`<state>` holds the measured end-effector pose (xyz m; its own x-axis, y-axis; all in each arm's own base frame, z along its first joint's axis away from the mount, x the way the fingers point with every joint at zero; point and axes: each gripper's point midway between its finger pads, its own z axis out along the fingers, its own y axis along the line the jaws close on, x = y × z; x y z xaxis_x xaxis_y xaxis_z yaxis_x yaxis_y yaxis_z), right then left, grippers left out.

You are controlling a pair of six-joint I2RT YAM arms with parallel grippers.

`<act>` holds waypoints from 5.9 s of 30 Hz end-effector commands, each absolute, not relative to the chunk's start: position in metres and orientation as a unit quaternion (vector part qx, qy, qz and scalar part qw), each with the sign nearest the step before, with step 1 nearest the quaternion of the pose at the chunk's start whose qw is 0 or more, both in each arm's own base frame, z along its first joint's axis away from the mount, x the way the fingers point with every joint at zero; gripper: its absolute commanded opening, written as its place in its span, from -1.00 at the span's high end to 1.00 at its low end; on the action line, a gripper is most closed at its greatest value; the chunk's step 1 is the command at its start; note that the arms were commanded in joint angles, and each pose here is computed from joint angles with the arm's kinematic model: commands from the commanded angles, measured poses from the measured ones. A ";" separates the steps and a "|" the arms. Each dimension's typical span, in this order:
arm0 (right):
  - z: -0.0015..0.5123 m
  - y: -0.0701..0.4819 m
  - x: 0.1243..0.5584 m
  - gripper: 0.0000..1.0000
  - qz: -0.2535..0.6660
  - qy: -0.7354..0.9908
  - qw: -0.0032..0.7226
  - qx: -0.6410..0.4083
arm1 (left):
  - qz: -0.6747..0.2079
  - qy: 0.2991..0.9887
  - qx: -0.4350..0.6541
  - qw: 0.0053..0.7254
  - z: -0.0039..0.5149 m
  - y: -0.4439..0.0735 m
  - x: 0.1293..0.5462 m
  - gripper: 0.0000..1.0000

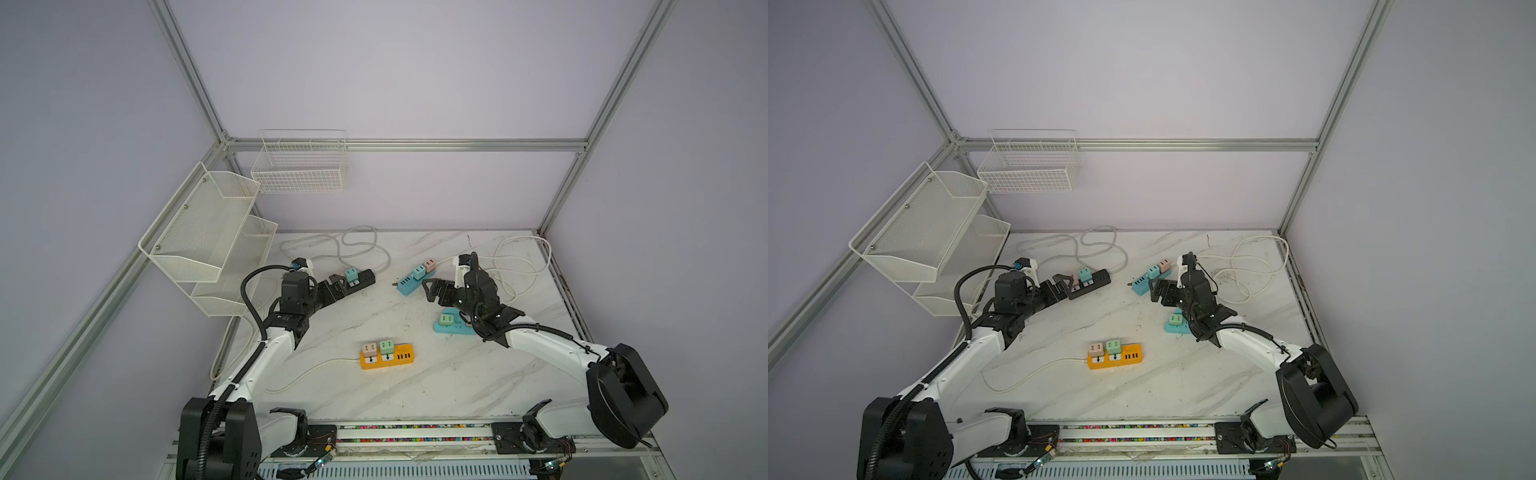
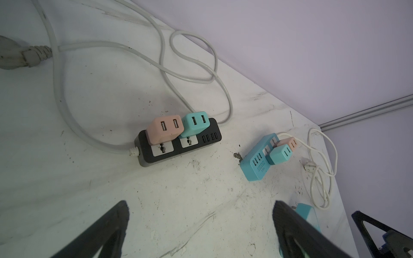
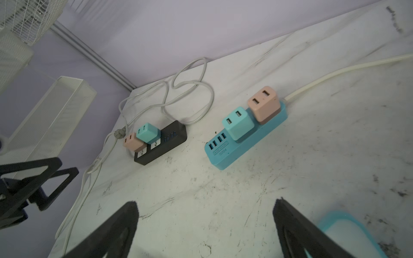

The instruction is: Pull the plug off the socket

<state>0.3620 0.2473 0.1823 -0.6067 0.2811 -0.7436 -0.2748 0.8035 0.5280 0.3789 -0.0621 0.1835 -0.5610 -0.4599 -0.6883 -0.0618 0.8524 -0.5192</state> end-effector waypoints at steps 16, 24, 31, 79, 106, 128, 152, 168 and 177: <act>0.171 0.324 0.355 -0.95 0.309 0.848 0.426 -0.060 | -0.257 0.882 -0.034 0.394 0.204 -0.104 0.494 -0.99; 0.164 0.333 0.354 -0.95 0.299 0.854 0.421 -0.065 | -0.256 0.901 -0.017 0.349 0.174 -0.127 0.529 -1.00; 0.166 0.328 0.351 -0.95 0.289 0.855 0.425 -0.061 | -0.239 0.919 -0.002 0.314 0.147 -0.154 0.551 -1.00; 0.170 0.323 0.338 -0.95 0.280 0.856 0.431 -0.059 | -0.244 0.955 0.069 0.155 0.096 -0.226 0.492 -0.99; 0.127 0.406 0.374 -0.95 0.232 0.851 0.403 -0.244 | -0.238 0.905 -0.019 0.353 0.242 -0.163 0.422 -1.00; 0.056 0.432 0.425 -0.95 0.198 0.839 0.348 -0.367 | -0.200 0.878 -0.180 0.397 0.198 -0.090 0.330 -1.00; 0.054 0.461 0.379 -0.49 0.221 0.802 0.336 -0.441 | -0.198 0.844 -0.250 0.432 0.170 -0.062 0.297 -0.99; 0.037 0.462 0.390 -0.03 0.192 0.802 0.341 -0.451 | -0.202 0.849 -0.250 0.419 0.160 -0.066 0.301 -0.99; 0.046 0.439 0.384 0.26 0.175 0.822 0.351 -0.413 | -0.218 0.856 -0.247 0.397 0.151 -0.074 0.300 -0.99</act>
